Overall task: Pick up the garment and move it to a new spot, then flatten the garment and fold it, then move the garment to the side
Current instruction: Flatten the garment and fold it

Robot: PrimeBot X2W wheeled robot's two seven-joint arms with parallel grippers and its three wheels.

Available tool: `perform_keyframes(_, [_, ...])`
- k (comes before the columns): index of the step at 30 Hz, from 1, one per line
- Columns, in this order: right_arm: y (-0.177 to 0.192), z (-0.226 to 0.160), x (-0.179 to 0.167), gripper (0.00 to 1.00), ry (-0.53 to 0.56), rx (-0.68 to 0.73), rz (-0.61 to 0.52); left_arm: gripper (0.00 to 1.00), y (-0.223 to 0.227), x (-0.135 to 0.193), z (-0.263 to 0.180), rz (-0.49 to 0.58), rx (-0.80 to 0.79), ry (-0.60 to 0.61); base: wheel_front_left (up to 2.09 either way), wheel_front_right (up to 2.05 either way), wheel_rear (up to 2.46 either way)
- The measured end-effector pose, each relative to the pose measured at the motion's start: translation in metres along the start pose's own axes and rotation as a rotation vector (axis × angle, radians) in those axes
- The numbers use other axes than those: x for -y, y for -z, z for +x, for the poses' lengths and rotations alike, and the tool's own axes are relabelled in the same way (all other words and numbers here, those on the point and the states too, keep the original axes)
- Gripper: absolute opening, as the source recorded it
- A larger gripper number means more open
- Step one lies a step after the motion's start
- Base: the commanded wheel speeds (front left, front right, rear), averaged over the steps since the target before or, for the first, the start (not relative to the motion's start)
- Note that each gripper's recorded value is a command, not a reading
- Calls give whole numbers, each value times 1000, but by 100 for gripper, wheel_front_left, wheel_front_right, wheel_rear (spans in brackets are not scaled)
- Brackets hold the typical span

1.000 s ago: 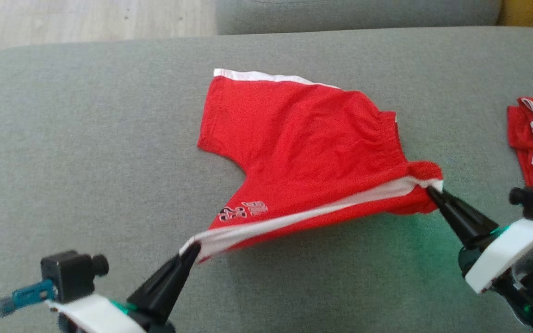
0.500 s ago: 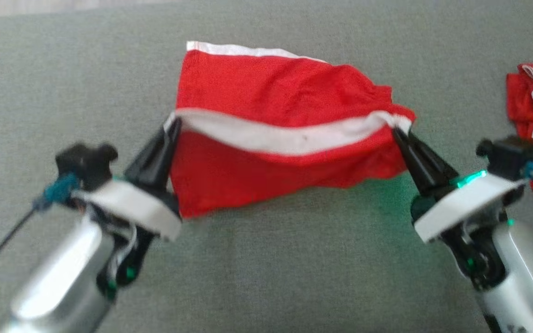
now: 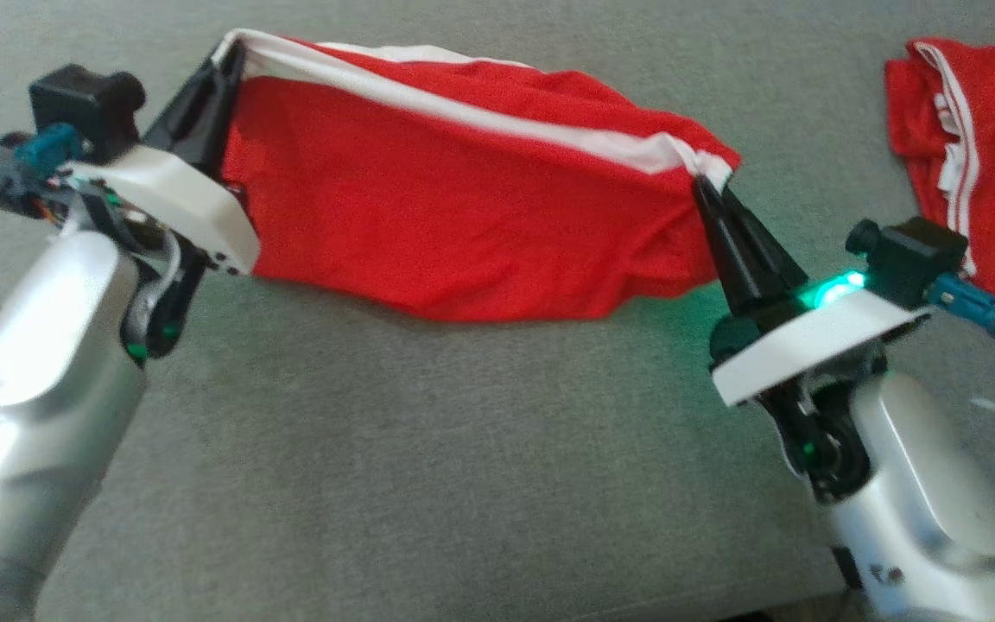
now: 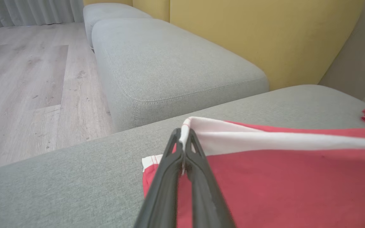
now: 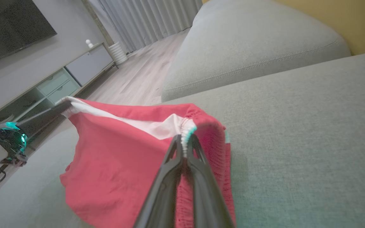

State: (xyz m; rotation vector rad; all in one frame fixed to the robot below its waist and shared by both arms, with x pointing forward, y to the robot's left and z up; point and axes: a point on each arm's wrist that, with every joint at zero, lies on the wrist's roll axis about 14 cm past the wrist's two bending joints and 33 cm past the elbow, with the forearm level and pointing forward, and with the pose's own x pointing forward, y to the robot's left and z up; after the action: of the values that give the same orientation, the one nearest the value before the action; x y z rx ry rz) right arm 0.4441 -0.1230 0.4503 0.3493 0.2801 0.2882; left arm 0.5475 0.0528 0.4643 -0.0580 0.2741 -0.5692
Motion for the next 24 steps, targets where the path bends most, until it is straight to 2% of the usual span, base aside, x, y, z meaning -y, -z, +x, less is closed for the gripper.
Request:
perform_keyframes(8, [-22,22,9,0,20,112,-15,0,37,-10,34,34,-116,-6,0,0,0])
perform_keyframes(9, [-21,25,11,20,24,113,-15,0,40,-12,37,42,-121,-12,0,0,0])
perform_keyframes(10, [-18,27,12,93,27,102,-21,0,42,-14,40,48,-128,-15,0,0,0])
perform_keyframes(11, [-13,29,14,100,30,84,-23,37,44,-16,42,46,-135,-21,0,0,0])
perform_keyframes(12, [-7,30,14,100,32,67,-22,87,46,-18,43,46,-143,-26,0,0,0])
perform_keyframes(13, [-2,31,15,100,34,53,-18,100,49,-20,43,48,-150,-35,0,0,0])
perform_keyframes(17, [6,33,16,100,37,26,-20,100,60,-33,37,81,-180,-79,0,0,0])
perform_keyframes(24, [-6,24,18,100,51,57,-115,100,50,-34,22,90,-151,-111,0,0,0])
